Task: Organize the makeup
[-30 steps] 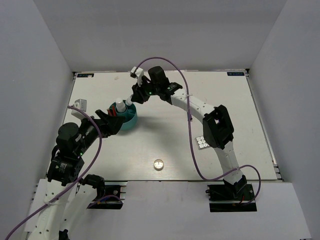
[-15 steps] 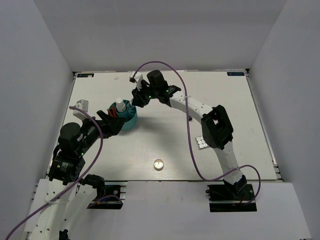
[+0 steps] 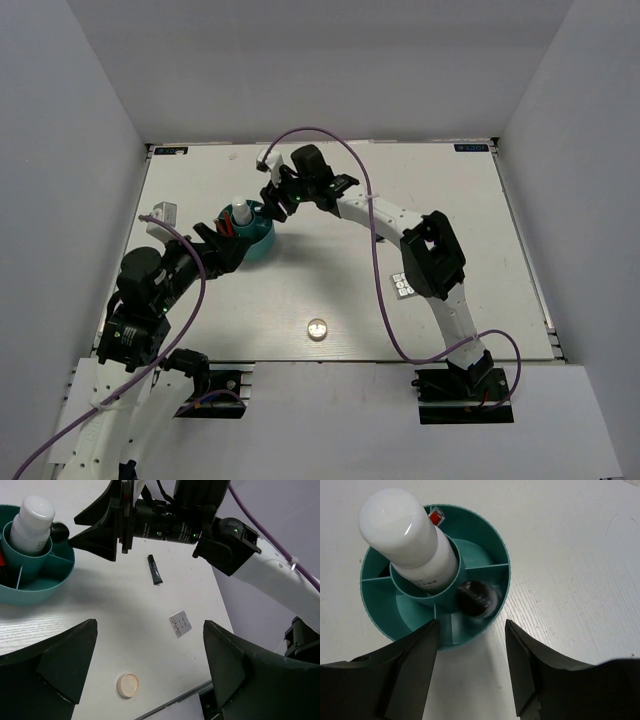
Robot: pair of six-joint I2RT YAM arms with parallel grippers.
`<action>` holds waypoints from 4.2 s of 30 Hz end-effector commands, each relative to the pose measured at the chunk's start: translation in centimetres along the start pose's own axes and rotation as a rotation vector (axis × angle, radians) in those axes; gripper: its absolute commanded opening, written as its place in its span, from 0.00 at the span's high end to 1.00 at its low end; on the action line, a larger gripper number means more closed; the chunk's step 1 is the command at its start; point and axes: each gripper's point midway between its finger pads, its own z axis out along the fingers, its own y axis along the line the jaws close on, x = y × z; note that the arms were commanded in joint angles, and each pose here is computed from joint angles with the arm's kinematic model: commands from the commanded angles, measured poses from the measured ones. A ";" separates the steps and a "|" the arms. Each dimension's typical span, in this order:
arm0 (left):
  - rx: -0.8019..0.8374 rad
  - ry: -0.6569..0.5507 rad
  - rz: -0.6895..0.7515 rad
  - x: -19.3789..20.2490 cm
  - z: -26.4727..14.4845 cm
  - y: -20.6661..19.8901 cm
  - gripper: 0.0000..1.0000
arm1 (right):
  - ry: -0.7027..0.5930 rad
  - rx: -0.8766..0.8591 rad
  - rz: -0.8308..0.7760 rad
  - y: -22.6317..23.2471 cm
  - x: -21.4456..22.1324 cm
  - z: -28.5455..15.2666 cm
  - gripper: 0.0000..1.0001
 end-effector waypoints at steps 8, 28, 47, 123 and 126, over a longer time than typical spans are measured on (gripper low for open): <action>0.005 0.091 -0.016 0.8 1.2 -0.3 0.05 | -0.098 0.026 -0.081 0.7 -5.4 -3.3 0.38; 0.075 0.631 -0.025 11.9 7.0 -1.2 0.28 | 0.032 0.226 0.214 -3.0 4.7 -23.0 0.51; -0.290 0.953 0.409 28.7 7.3 -0.3 0.07 | 0.129 0.218 0.498 1.5 14.4 -30.6 0.46; -0.486 0.480 0.103 17.5 2.2 -0.1 0.13 | 0.556 0.611 0.638 -15.6 23.7 -16.8 0.57; -0.487 0.475 0.102 17.3 2.1 -0.1 0.13 | 0.582 0.604 0.630 -15.3 23.7 -17.3 0.57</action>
